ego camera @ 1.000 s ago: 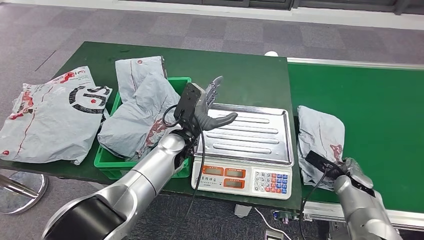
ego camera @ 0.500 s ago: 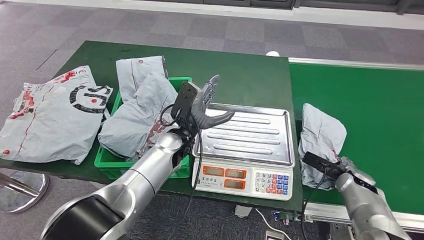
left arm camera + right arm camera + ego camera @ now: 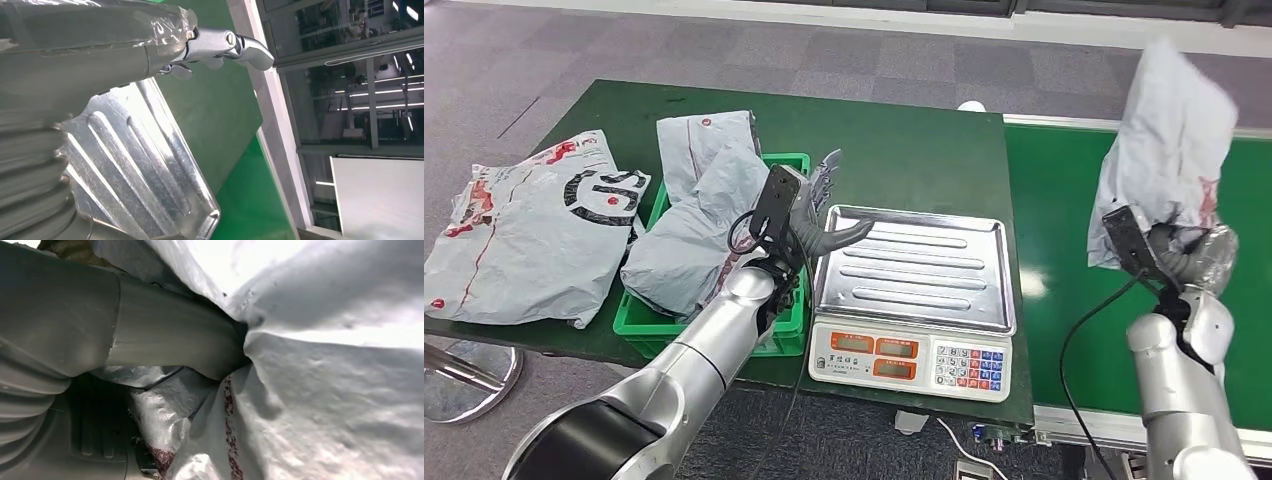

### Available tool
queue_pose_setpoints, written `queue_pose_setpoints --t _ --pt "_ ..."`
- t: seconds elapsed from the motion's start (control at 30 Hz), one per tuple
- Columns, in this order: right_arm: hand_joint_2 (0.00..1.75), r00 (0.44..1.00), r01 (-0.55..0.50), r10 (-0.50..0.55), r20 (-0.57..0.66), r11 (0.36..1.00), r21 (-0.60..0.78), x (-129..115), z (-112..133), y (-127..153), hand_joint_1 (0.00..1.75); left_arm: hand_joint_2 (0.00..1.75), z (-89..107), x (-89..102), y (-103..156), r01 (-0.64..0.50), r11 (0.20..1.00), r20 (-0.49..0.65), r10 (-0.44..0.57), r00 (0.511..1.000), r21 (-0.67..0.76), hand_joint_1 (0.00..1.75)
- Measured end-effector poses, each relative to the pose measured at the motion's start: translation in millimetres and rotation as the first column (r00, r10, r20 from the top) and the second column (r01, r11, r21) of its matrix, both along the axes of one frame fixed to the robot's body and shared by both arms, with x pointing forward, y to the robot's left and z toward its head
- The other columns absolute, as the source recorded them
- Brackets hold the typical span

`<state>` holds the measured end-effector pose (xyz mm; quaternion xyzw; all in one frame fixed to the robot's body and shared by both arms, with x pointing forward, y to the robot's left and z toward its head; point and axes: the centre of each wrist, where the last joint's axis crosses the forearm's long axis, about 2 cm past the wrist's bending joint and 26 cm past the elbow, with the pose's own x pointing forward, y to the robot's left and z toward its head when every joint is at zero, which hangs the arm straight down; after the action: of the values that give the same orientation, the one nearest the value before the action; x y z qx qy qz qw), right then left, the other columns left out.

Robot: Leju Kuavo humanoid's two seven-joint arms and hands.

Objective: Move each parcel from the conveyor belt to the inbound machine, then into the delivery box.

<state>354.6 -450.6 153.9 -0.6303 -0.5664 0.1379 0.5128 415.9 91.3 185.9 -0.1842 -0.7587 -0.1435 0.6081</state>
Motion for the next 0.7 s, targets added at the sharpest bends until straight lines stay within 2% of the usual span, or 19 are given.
queue_pose_setpoints --t 0.1,0.23,0.53,0.7 --pt "1.75 0.982 -0.050 0.056 0.180 0.998 -0.038 -13.9 13.0 2.6 1.75 1.75 0.2 0.4 0.8 -0.001 1.000 0.002 0.001 1.000 -0.001 0.00" --pt "1.75 0.962 -0.106 0.118 0.246 0.993 -0.060 -30.4 13.2 10.1 1.75 1.75 0.6 0.4 0.1 0.001 1.000 0.004 -0.001 1.000 0.001 0.00" --pt "1.75 0.943 -0.325 0.320 0.088 0.944 0.055 -24.2 -0.9 51.6 1.75 1.75 2.4 1.8 1.3 -0.005 1.000 0.016 0.005 1.000 -0.007 0.00" --pt "1.75 0.887 -0.452 0.461 -0.026 0.879 0.153 -10.9 -9.1 76.9 1.75 1.75 2.3 3.1 4.3 -0.023 1.000 0.024 0.023 0.999 -0.002 0.00"
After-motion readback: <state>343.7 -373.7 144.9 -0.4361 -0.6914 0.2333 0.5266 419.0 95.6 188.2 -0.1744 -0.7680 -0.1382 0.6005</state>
